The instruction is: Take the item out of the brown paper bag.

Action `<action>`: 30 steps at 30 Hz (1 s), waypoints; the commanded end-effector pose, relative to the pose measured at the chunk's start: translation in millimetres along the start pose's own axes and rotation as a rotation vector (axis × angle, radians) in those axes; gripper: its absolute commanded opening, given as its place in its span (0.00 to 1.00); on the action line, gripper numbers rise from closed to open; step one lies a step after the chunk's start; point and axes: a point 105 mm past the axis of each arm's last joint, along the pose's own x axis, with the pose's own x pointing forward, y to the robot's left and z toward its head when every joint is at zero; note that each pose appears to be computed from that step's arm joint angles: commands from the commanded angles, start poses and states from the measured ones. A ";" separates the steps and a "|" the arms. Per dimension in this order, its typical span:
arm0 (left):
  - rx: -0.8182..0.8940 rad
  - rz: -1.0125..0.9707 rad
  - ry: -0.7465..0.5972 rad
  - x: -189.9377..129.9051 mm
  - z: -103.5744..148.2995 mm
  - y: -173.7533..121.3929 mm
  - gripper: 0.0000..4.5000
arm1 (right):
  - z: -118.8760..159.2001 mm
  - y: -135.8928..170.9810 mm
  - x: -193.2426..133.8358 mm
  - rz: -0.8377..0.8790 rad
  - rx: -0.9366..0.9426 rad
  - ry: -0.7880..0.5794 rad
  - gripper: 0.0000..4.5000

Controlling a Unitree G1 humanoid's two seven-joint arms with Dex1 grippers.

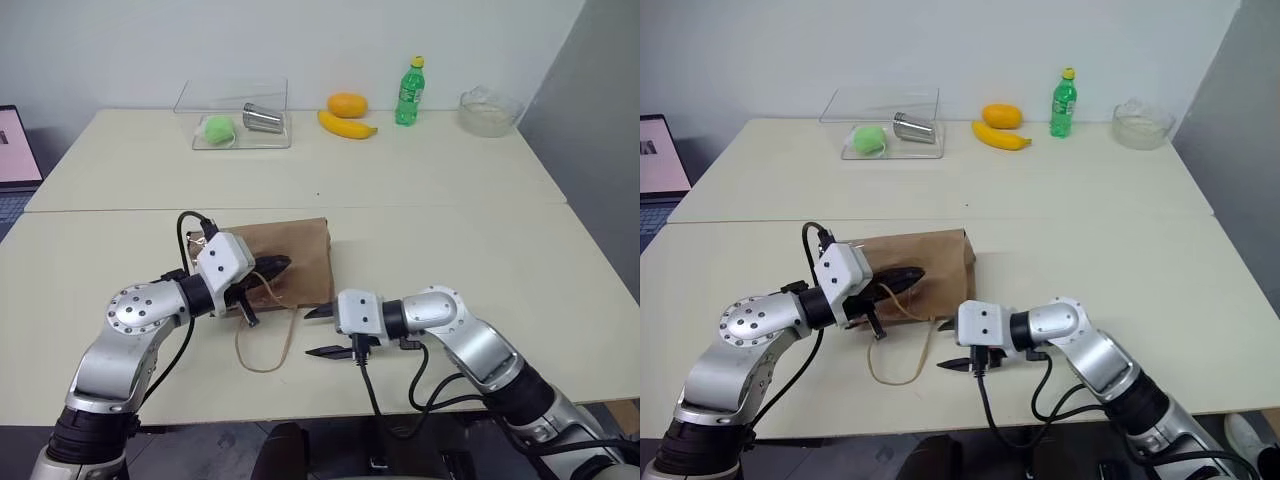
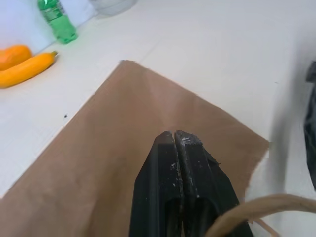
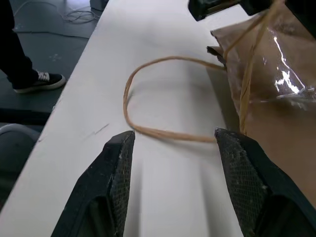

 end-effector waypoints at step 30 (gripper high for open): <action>0.012 0.104 -0.112 12.8 42.5 43.2 0.01 | 14.2 -36.4 55.5 0.024 -0.701 0.196 0.60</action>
